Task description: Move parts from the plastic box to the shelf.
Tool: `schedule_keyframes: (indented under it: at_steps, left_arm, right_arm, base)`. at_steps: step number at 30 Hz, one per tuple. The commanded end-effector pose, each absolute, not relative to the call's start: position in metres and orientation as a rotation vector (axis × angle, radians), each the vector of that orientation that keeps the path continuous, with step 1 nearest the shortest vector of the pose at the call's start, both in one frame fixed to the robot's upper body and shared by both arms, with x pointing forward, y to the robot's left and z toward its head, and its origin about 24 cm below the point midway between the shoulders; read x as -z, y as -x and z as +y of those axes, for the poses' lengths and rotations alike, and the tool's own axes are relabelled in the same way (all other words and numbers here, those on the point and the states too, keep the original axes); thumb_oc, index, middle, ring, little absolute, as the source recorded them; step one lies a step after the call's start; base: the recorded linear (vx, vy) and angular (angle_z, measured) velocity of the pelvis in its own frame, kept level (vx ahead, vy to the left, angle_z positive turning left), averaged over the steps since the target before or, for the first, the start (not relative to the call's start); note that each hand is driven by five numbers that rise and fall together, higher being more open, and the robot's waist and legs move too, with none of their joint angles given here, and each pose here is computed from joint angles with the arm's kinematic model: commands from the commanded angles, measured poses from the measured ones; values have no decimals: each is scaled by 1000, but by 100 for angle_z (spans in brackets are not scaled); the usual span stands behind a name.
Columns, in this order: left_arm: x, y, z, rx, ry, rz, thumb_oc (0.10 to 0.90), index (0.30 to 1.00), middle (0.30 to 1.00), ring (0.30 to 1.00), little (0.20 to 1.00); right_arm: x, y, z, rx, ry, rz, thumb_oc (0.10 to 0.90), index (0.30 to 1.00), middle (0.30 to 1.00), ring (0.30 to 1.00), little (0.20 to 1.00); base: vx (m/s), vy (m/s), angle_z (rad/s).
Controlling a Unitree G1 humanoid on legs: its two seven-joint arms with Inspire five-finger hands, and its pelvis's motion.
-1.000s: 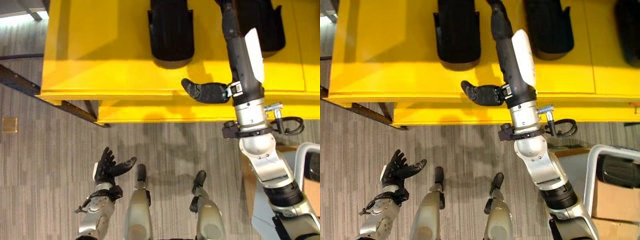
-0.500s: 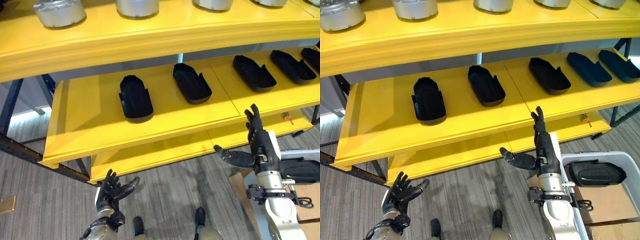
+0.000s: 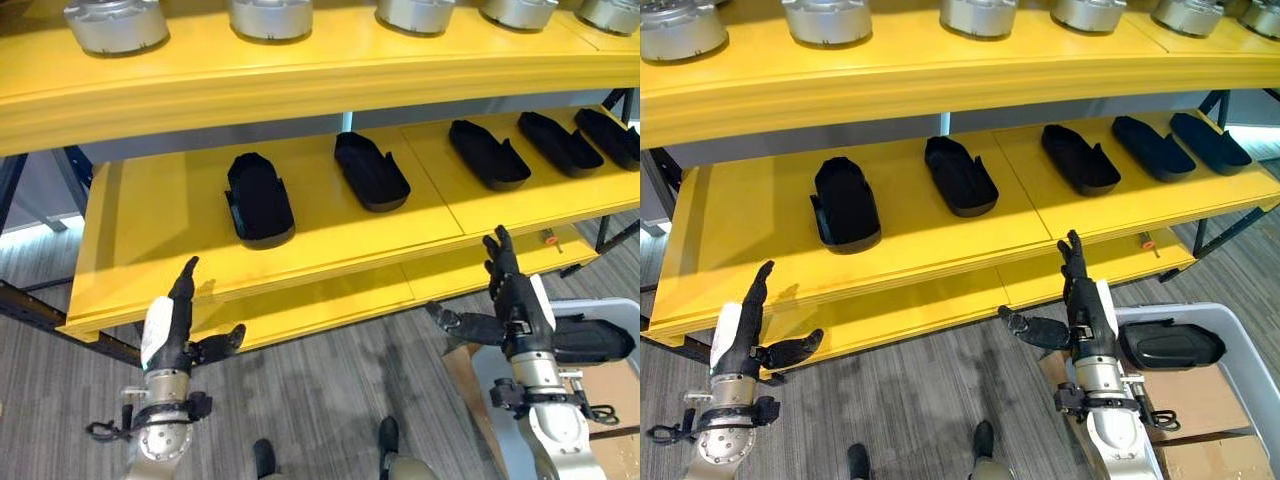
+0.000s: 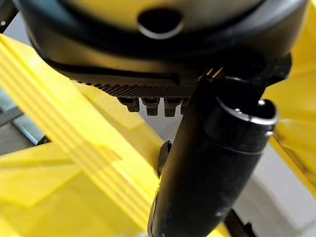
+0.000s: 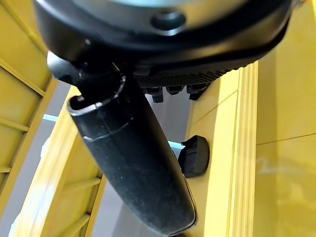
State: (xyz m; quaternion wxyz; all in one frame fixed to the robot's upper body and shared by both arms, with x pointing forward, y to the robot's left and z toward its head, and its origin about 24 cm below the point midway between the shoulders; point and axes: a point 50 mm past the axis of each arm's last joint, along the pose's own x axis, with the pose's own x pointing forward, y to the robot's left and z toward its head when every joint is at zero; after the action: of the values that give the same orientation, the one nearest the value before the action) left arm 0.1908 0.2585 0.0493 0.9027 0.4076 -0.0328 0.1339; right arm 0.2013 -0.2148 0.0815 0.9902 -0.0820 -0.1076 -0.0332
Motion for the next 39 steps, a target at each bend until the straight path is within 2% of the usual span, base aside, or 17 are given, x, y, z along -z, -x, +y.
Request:
schedule_keyframes:
  at_steps: [1,13,18,39]
  left_arm:
    - [-107,-211,258,-360,-964,-414,900,1000,1000,1000,1000]
    - [-130,-233,241,-302,-1169,-578,900,1000,1000,1000,1000]
    - [-142,-259,223,-270,-1194,-666,900,1000,1000,1000,1000]
    - [-139,-281,203,-199,-1227,-683,900,1000,1000,1000,1000]
  right_arm:
    - [-150,-211,-212,54,162,-610,900,1000,1000,1000,1000]
    - [-160,-214,-205,20,187,-659,900,1000,1000,1000,1000]
    - [-168,-219,-196,6,191,-710,900,1000,1000,1000,1000]
    - [-174,-219,-189,-12,201,-753,900,1000,1000,1000,1000]
  base:
    - [1,-14,-4]
    - [-1,-2,-1]
    - [0,-8,-7]
    - [-2,-2,-3]
